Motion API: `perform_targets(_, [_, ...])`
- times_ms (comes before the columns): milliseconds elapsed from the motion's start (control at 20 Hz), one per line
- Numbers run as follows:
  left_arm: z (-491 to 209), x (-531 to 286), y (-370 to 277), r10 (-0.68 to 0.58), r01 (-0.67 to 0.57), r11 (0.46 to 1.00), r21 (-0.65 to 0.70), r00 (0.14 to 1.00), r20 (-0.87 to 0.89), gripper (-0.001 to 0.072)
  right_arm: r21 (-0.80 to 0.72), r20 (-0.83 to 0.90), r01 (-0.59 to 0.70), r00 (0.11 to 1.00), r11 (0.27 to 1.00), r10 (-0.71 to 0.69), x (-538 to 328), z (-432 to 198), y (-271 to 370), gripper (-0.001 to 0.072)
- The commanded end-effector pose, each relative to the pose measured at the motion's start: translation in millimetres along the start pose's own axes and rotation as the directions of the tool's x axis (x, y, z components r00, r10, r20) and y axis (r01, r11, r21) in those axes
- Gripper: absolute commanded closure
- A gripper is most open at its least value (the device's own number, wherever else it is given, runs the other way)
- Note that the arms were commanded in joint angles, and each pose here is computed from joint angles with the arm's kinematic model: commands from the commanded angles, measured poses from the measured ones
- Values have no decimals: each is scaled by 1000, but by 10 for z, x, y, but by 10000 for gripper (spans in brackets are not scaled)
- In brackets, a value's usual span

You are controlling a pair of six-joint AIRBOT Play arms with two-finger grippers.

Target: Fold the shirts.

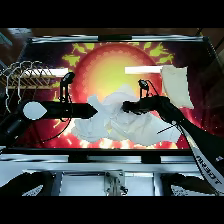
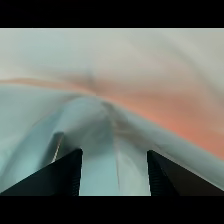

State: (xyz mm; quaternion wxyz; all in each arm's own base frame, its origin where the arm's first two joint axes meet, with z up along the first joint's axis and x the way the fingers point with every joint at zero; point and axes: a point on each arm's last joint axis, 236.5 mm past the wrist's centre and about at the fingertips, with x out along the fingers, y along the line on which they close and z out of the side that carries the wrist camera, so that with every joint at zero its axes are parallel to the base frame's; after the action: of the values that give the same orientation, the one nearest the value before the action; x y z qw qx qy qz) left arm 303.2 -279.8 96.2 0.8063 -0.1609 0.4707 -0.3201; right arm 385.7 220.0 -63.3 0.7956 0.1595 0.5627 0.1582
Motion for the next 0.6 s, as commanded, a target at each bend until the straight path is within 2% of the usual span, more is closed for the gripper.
perform_targets(0, [6, -10, -4, -1, 1, 1000, 2, 1000, 3, 661, -86, -92, -20, 996, 996, 12, -54, -219, 44, 196])
perform_targets(100, [10, -20, -11, -2, 2, 1000, 3, 1000, 5, 661, -181, -99, -15, 995, 983, -3, -193, -247, 50, 195])
perform_targets(300, [36, -35, -30, -5, 5, 1000, 6, 1000, 12, 660, -157, -59, -75, 996, 985, 66, -179, -163, 239, 185])
perform_targets(350, [47, -40, -38, -6, 6, 1000, 7, 1000, 14, 661, -168, -61, -66, 997, 984, 56, -91, -184, 233, 165])
perform_targets(550, [88, -68, -85, -16, 16, 1000, -1, 1000, 22, 661, -138, 16, -60, 998, 989, 62, 237, -66, 294, 165])
